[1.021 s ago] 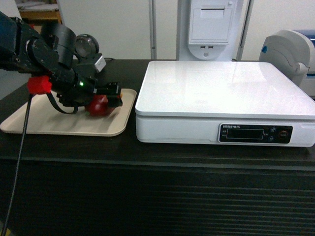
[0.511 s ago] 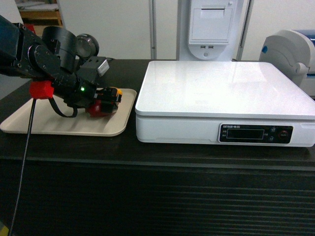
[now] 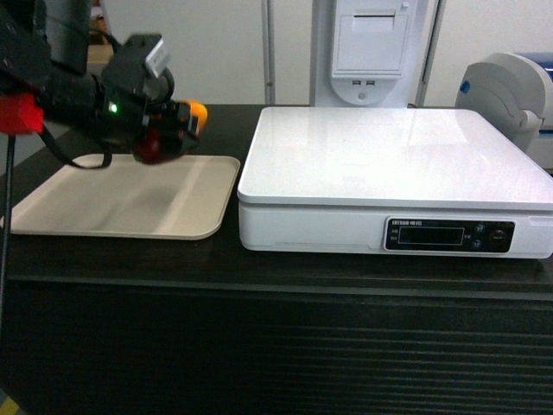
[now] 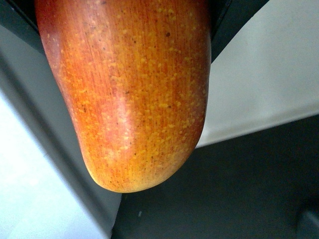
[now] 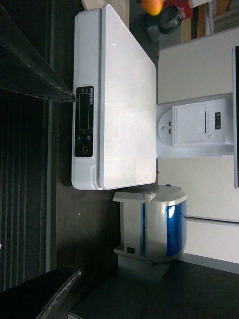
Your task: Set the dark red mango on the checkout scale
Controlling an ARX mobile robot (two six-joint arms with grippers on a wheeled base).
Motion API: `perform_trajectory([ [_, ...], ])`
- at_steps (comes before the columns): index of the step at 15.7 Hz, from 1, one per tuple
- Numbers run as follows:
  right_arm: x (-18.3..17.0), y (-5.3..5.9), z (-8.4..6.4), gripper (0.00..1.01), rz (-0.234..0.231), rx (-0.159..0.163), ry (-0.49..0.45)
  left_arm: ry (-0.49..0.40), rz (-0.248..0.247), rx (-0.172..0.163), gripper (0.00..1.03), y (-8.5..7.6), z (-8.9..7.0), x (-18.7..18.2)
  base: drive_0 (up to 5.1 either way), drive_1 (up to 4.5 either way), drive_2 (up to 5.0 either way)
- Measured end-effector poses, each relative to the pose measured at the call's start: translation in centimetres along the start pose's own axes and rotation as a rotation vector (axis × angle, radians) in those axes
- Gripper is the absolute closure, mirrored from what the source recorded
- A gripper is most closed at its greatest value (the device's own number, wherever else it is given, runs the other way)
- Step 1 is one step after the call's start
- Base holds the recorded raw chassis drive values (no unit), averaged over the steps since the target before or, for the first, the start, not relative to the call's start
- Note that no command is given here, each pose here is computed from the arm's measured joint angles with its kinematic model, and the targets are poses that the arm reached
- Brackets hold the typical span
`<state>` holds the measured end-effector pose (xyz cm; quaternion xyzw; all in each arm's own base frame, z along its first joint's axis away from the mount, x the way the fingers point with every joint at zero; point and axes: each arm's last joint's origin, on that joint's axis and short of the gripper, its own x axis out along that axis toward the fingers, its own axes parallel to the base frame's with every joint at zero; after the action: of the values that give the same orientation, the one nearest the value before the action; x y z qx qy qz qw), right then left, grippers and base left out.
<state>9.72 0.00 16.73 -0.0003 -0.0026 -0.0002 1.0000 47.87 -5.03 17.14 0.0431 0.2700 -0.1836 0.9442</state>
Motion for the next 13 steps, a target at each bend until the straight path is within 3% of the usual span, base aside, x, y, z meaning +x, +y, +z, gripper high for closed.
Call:
perform_trajectory([
  [2, 0.0, 0.0, 0.0, 0.03, 0.0, 0.0, 0.0, -0.07, -0.021, 0.018, 0.41, -1.5, 2.1, -1.8, 0.0, 0.0, 0.0],
  [4, 0.0, 0.0, 0.0, 0.03, 0.0, 0.0, 0.001, -0.142, -0.073, 0.039, 0.41, -5.0, 4.5, -2.7, 0.0, 0.0, 0.0],
  [5, 0.0, 0.0, 0.0, 0.03, 0.0, 0.0, 0.0, -0.146, -0.093, 0.045, 0.41, -6.8, 4.9, -2.4, 0.0, 0.0, 0.0],
  [6, 0.0, 0.0, 0.0, 0.03, 0.0, 0.0, 0.0, -0.136, -0.115, 0.05, 0.41, -8.2, 4.9, -1.9, 0.0, 0.0, 0.0],
  [7, 0.0, 0.0, 0.0, 0.03, 0.0, 0.0, 0.0, -0.116, -0.156, 0.068, 0.42, -12.1, 4.4, -0.3, 0.0, 0.0, 0.0],
  [13, 0.0, 0.0, 0.0, 0.03, 0.0, 0.0, 0.0, -0.075, -0.253, 0.109, 0.42, -20.6, 4.1, 2.3, 0.0, 0.0, 0.0],
])
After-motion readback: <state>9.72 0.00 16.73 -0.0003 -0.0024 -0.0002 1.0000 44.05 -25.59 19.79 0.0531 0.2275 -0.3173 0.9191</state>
